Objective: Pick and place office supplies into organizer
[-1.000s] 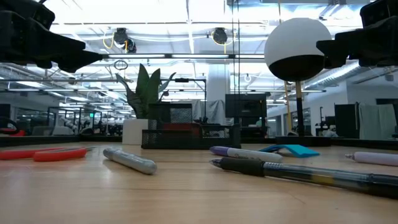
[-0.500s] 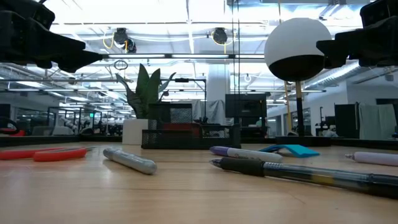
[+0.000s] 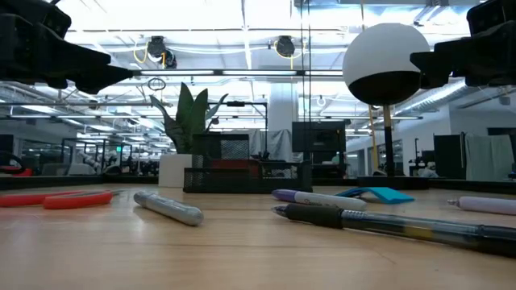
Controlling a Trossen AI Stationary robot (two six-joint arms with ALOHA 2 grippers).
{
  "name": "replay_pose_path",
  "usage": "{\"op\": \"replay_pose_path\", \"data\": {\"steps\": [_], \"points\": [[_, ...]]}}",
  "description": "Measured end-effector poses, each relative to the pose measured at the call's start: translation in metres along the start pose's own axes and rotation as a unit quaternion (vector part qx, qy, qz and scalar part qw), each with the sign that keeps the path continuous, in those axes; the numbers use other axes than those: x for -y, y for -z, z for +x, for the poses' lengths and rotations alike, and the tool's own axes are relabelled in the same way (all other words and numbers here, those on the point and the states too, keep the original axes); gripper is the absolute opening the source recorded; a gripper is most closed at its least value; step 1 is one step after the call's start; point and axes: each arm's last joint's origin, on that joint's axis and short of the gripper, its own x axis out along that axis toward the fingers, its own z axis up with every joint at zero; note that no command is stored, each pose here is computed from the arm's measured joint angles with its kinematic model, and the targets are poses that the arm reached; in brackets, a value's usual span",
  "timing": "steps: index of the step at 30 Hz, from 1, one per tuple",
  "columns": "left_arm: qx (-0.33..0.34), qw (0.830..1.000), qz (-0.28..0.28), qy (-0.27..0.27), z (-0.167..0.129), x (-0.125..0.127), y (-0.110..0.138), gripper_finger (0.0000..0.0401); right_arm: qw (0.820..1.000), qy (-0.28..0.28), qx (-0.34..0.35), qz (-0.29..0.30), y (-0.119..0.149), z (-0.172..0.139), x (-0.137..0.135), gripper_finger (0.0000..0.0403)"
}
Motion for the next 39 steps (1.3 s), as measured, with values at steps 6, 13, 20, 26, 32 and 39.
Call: {"op": "replay_pose_path", "data": {"steps": [6,13,20,26,32,39], "points": [[0.000,1.000,0.000,0.000,0.0000,0.0000,0.0000,0.0347,1.000,0.000,0.000,0.000,0.0000,0.0000,0.0000,0.0187],[0.000,1.000,0.000,0.000,0.0000,0.0000,0.0000,0.0347,1.000,0.000,0.000,-0.013,0.0000,0.0000,0.0000,0.0187],[0.000,1.000,0.000,0.000,0.0000,0.0000,0.0000,0.0347,0.995,0.000,0.000,-0.095,0.0000,0.0000,0.0000,0.0187],[0.000,1.000,0.000,0.000,0.0000,0.0000,0.0000,0.0347,0.996,0.000,0.000,-0.089,0.0000,0.0000,0.0000,0.0187],[0.000,1.000,0.000,0.000,0.0000,0.0000,0.0000,0.0347,1.000,-0.001,0.000,-0.001,-0.0001,0.0000,-0.0001,0.0187],[0.000,1.000,0.000,0.000,0.0000,0.0000,0.0000,0.0347,0.999,0.000,0.011,0.046,-0.0022,0.0000,0.0002,0.0187]]}}
